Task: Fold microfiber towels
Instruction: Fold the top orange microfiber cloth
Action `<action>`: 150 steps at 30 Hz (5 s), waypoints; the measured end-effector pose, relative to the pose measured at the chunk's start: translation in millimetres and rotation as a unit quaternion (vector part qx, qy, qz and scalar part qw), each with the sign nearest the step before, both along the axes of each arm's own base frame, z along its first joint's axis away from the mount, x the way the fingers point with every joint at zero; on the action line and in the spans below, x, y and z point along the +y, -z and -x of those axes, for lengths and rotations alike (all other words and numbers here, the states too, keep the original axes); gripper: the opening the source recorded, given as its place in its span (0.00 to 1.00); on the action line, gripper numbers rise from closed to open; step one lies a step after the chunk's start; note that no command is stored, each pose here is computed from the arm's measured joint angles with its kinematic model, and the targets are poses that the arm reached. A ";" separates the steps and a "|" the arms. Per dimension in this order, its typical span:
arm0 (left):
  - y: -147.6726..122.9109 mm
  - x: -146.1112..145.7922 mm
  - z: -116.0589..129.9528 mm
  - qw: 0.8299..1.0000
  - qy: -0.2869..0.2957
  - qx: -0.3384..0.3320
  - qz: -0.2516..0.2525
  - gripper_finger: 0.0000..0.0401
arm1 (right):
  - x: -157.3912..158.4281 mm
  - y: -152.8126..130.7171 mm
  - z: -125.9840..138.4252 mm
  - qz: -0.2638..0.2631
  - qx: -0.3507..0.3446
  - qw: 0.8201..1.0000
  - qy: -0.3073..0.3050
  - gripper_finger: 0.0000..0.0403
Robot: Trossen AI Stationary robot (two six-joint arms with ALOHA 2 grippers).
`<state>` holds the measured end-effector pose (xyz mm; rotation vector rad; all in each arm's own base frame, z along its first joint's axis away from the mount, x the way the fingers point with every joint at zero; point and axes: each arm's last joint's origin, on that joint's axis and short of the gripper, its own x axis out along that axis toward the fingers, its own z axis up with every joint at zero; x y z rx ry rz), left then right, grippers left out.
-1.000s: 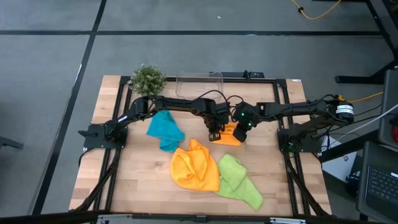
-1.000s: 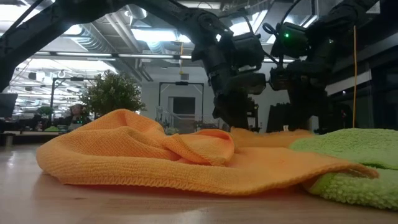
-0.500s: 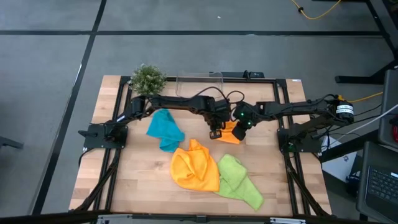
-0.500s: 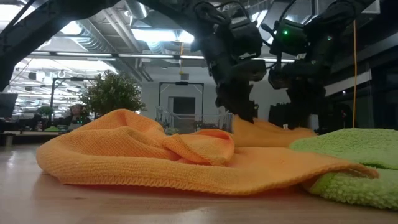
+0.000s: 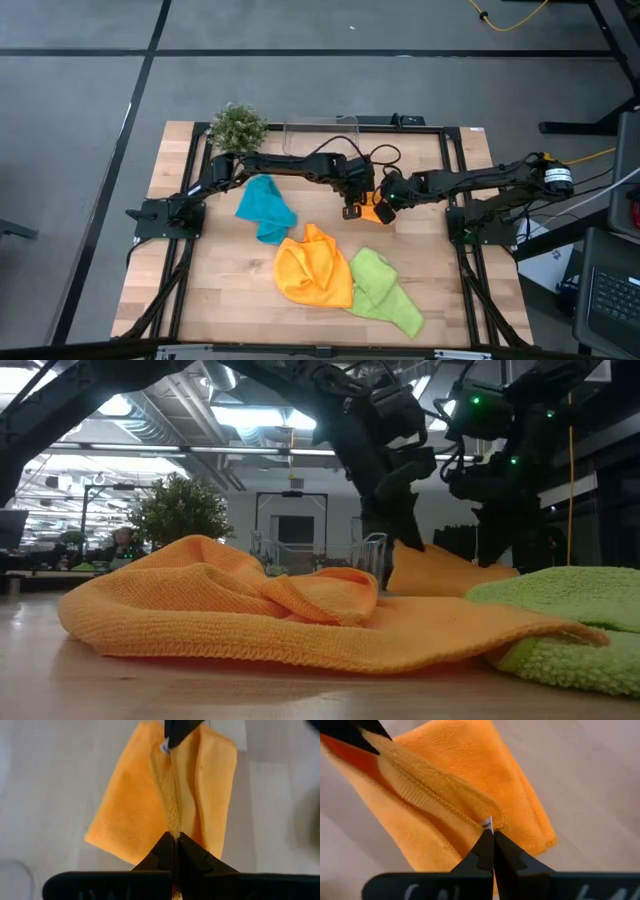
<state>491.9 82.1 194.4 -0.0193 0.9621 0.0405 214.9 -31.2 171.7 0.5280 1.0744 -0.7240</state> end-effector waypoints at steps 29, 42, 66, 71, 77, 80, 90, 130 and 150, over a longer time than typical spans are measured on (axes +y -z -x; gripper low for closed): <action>38.8 38.5 -23.0 0.990 0.000 -0.067 -0.120 0.00 | -1.2 34.6 24.0 0.074 0.019 0.984 0.163 0.02; 41.3 38.5 -22.0 0.992 -0.020 -0.060 -0.110 0.02 | -2.1 18.4 15.5 0.077 0.027 0.985 0.152 0.08; -94.5 36.3 19.3 0.994 -0.075 -0.045 -0.058 0.30 | -3.0 -47.3 13.2 0.054 -0.004 0.991 0.121 0.08; -137.6 34.5 54.8 0.991 -0.128 -0.021 0.031 0.30 | -12.0 -63.0 23.9 0.029 -0.053 0.990 0.125 0.08; -184.2 17.1 90.1 0.988 -0.147 -0.037 0.043 0.30 | -38.9 -41.7 17.5 -0.023 -0.080 0.994 0.065 0.08; -194.9 11.8 99.9 0.986 -0.156 -0.041 0.046 0.30 | -59.3 -39.7 15.1 -0.006 -0.096 0.993 0.063 0.08; -202.1 -7.9 107.5 0.983 -0.177 -0.031 0.047 0.30 | -104.4 8.7 8.8 0.017 -0.039 0.996 0.082 0.08; -200.9 -13.0 107.5 0.986 -0.160 -0.022 0.038 0.30 | -68.0 -43.7 -15.2 -0.031 -0.268 0.947 -0.176 0.15; -200.8 -13.1 107.4 0.986 -0.160 -0.022 0.038 0.30 | -71.8 12.7 -37.3 -0.057 -0.182 0.939 -0.285 0.67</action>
